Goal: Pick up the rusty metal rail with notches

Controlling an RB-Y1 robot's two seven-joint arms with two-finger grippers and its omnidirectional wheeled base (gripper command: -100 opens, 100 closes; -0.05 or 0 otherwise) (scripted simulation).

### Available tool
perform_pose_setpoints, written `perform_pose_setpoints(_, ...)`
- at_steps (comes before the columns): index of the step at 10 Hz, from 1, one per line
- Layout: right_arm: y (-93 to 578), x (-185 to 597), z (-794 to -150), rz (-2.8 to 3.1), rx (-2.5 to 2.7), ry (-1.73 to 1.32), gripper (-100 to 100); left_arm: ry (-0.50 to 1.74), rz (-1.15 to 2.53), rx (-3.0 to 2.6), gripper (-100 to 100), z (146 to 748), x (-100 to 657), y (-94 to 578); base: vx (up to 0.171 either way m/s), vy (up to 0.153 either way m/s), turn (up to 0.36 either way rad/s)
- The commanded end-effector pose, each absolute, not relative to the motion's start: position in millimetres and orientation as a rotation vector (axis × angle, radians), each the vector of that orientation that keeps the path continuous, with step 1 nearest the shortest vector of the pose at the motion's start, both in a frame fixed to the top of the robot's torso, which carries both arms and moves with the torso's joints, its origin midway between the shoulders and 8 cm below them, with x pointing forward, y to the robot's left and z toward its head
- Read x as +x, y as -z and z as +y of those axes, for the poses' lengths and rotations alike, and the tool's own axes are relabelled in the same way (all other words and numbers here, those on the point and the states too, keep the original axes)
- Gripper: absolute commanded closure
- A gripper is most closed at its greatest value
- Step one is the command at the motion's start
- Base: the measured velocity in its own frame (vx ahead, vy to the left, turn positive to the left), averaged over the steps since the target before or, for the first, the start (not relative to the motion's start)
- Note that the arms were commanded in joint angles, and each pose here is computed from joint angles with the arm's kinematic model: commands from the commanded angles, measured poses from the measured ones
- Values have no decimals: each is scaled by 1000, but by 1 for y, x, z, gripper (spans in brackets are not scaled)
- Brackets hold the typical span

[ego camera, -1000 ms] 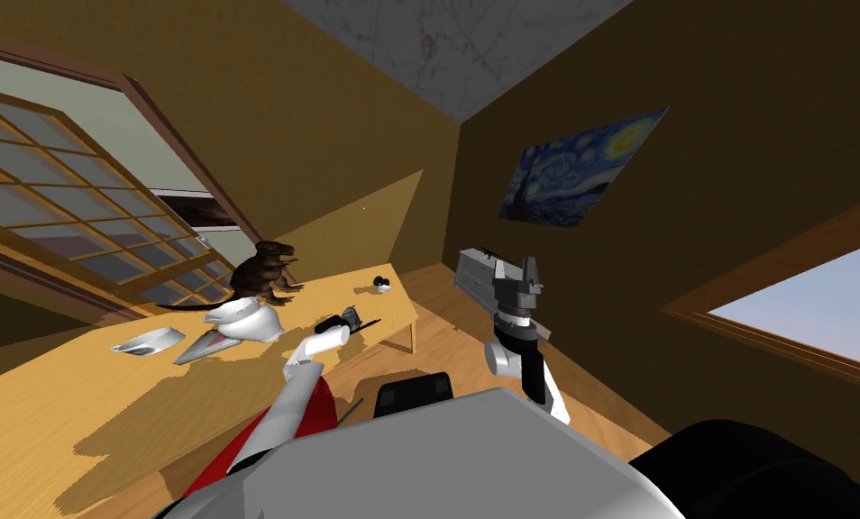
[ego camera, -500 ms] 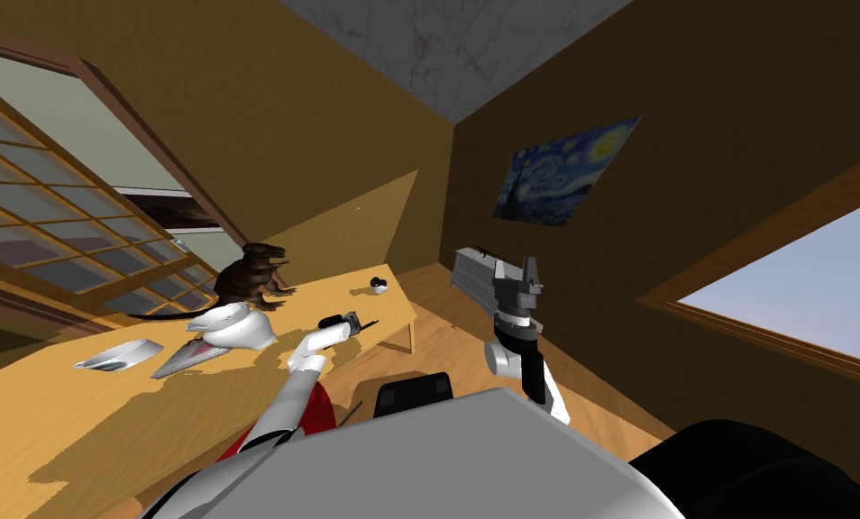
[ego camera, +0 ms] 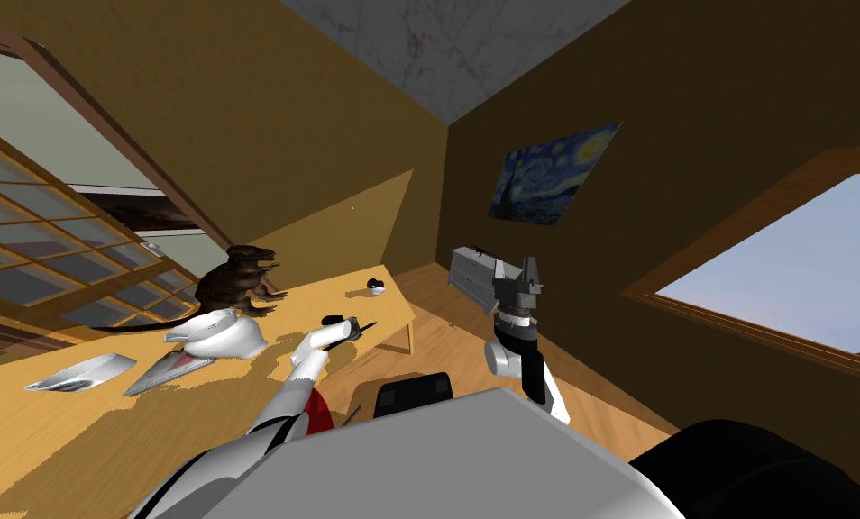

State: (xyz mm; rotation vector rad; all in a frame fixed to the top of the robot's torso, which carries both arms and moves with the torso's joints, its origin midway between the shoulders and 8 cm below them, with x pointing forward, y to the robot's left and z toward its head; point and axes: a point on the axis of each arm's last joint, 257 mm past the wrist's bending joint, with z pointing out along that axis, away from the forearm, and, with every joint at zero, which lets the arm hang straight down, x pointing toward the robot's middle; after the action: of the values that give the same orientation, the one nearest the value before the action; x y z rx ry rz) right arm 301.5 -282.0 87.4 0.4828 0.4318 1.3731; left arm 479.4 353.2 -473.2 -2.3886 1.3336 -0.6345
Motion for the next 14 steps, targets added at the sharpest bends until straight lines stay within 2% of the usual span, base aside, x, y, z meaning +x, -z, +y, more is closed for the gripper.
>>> perform_pose_setpoints(1,-87,302,-282,432,483,-1373,0,585,1352,-2435,-100,351,472,482,9,24,-93)
perform_pose_setpoints(8,-87,301,-282,432,483,-1373,0,386,1407,-2597,-100,352,434,512,15,23,-74)
perform_pose_setpoints(14,-87,301,-282,432,483,-1373,0,226,1433,-2711,-100,358,405,521,51,51,-81)
